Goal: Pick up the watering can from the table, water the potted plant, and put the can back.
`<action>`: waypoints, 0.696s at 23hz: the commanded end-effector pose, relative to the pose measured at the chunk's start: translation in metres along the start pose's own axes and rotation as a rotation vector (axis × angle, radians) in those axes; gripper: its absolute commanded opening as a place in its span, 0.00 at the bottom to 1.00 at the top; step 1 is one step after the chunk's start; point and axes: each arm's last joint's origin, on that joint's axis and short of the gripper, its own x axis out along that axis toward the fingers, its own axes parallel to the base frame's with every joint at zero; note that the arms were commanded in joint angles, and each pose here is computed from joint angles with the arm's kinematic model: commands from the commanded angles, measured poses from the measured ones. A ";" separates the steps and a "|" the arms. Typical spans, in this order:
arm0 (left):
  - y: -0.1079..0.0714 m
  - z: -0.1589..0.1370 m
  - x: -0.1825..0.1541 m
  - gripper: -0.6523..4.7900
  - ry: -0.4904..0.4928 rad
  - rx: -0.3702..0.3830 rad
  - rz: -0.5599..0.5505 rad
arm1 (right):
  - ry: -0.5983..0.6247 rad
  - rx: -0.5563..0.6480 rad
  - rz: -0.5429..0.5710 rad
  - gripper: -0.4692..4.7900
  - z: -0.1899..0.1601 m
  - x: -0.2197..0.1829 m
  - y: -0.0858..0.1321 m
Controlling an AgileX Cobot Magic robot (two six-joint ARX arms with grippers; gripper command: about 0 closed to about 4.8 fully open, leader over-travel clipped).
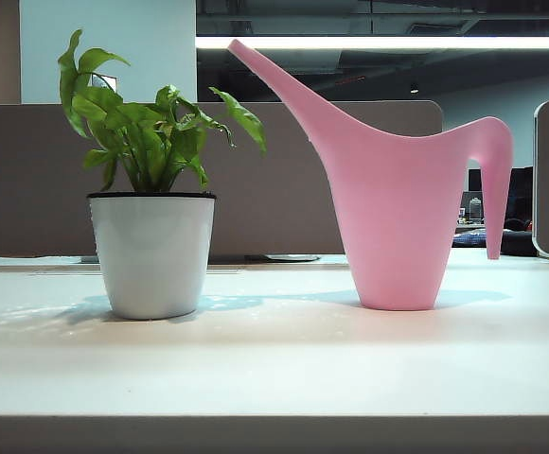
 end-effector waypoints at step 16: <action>0.000 0.005 -0.001 0.11 -0.014 -0.026 -0.011 | -0.010 0.158 0.026 0.08 0.001 0.000 0.001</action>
